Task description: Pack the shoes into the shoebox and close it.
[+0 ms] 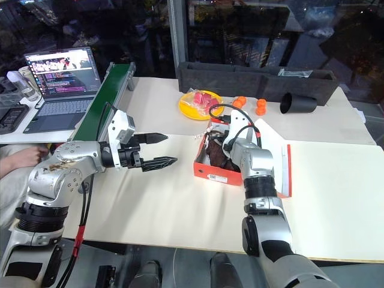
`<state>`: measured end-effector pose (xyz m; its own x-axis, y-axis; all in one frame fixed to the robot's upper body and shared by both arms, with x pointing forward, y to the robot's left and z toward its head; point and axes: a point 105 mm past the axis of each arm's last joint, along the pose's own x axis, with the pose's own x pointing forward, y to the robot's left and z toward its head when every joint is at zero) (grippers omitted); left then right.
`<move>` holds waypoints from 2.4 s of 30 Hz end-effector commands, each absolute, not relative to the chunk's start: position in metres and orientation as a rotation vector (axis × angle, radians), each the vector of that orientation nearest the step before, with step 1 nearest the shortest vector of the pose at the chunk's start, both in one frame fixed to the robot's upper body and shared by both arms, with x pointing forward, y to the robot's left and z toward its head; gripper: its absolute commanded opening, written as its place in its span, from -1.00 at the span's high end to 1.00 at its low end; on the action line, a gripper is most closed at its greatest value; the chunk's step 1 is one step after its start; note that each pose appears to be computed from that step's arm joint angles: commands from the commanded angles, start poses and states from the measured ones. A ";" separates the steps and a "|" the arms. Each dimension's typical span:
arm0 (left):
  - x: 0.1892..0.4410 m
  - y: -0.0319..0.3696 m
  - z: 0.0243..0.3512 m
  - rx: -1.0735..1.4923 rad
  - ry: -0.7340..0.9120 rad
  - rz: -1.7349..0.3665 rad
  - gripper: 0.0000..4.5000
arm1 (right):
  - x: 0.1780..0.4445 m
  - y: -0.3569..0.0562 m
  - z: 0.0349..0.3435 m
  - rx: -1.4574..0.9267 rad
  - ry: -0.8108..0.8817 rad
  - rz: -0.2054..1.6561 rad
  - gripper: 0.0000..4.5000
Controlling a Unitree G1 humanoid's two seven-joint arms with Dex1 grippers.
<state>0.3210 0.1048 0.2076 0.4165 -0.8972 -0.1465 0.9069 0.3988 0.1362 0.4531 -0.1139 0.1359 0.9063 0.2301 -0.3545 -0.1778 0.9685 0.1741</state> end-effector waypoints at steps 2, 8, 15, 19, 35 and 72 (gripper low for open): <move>0.318 0.104 0.221 0.224 0.002 -1.146 -1.00 | 0.446 -0.110 0.081 0.058 0.549 0.220 0.97; 0.318 0.105 0.221 0.231 0.003 -1.136 -1.00 | 0.437 -0.084 0.063 -0.094 0.599 0.322 0.97; 0.320 0.109 0.223 0.234 0.001 -1.114 -1.00 | 0.404 -0.043 0.077 -0.039 0.596 0.468 0.97; 0.320 0.106 0.223 0.236 -0.001 -1.121 -1.00 | 0.393 -0.042 0.055 -0.109 0.644 0.462 0.97; 0.320 0.103 0.218 0.248 0.010 -1.163 -1.00 | 0.394 -0.093 0.224 0.401 0.198 0.393 0.97; 0.338 0.096 0.202 0.288 -0.007 -1.212 -1.00 | 0.321 -0.259 0.057 0.821 0.441 -0.400 0.97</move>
